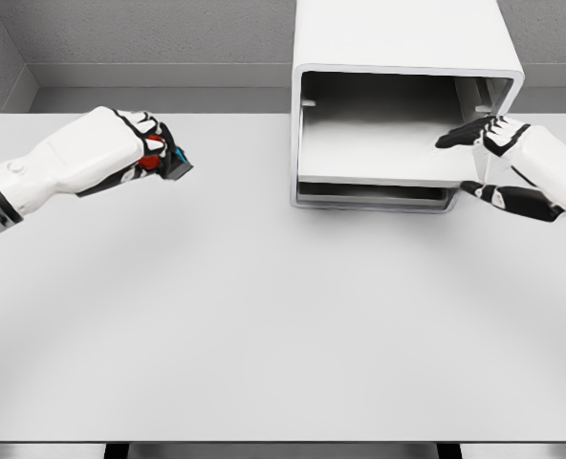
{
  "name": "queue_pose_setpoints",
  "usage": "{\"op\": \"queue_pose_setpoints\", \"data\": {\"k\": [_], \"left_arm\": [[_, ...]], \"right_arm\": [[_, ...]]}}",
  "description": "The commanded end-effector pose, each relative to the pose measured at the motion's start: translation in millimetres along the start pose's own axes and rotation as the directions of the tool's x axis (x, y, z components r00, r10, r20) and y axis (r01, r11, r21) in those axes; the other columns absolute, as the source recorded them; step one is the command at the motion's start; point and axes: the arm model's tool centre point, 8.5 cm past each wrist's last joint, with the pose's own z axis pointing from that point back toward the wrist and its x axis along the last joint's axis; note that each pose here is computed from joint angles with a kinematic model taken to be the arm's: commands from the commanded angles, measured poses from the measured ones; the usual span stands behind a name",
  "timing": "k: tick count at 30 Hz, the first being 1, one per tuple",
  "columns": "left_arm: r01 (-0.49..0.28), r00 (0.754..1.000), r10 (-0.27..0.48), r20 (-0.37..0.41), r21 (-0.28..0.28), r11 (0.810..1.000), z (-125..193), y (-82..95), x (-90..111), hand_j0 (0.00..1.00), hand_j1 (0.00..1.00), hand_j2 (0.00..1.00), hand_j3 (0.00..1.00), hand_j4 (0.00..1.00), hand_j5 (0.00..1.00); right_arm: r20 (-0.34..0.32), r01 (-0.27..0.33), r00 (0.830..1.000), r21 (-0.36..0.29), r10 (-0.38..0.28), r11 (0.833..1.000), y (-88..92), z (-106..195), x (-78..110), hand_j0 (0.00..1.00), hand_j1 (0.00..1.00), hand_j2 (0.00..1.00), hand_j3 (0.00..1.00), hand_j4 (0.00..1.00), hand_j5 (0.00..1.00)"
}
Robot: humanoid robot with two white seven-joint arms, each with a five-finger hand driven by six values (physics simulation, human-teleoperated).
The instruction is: Slide open multi-storey tabletop storage cabinets and put open load switch and slide close multi-storey tabletop storage cabinets
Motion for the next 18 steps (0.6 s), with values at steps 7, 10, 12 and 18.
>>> {"op": "queue_pose_setpoints", "data": {"k": [7, 10, 12, 18], "left_arm": [[-0.023, 1.0, 0.022, 0.02, 0.047, 0.999, -9, 3.8, 6, 0.3, 0.3, 0.3, 0.3, 0.3, 0.3], [-0.026, 0.999, 0.025, 0.026, 0.057, 0.998, -13, 5.1, 8, 0.3, 0.3, 0.3, 0.3, 0.3, 0.3], [-0.037, 0.999, 0.034, 0.036, 0.076, 0.996, -18, 6.1, 11, 0.3, 0.3, 0.3, 0.3, 0.3, 0.3], [-0.051, 0.997, 0.045, 0.057, 0.108, 0.993, -28, 9.5, 18, 0.3, 0.3, 0.3, 0.3, 0.3, 0.3]], "right_arm": [[-0.035, -0.004, 0.999, -0.052, 0.003, 0.999, -20.2, 18, -5.4, 0.52, 0.52, 0.52, 0.52, 0.52, 0.52], [-0.071, -0.017, 0.997, -0.07, 0.012, 0.997, -26.0, 31, -9.1, 0.49, 0.49, 0.49, 0.49, 0.49, 0.49], [-0.094, -0.02, 0.995, -0.068, 0.014, 0.998, -26.1, 40, -10.9, 0.49, 0.49, 0.49, 0.49, 0.49, 0.49], [-0.141, -0.019, 0.99, -0.042, 0.013, 0.999, -20.6, 57, -13.8, 0.5, 0.5, 0.5, 0.5, 0.5, 0.5]]}}
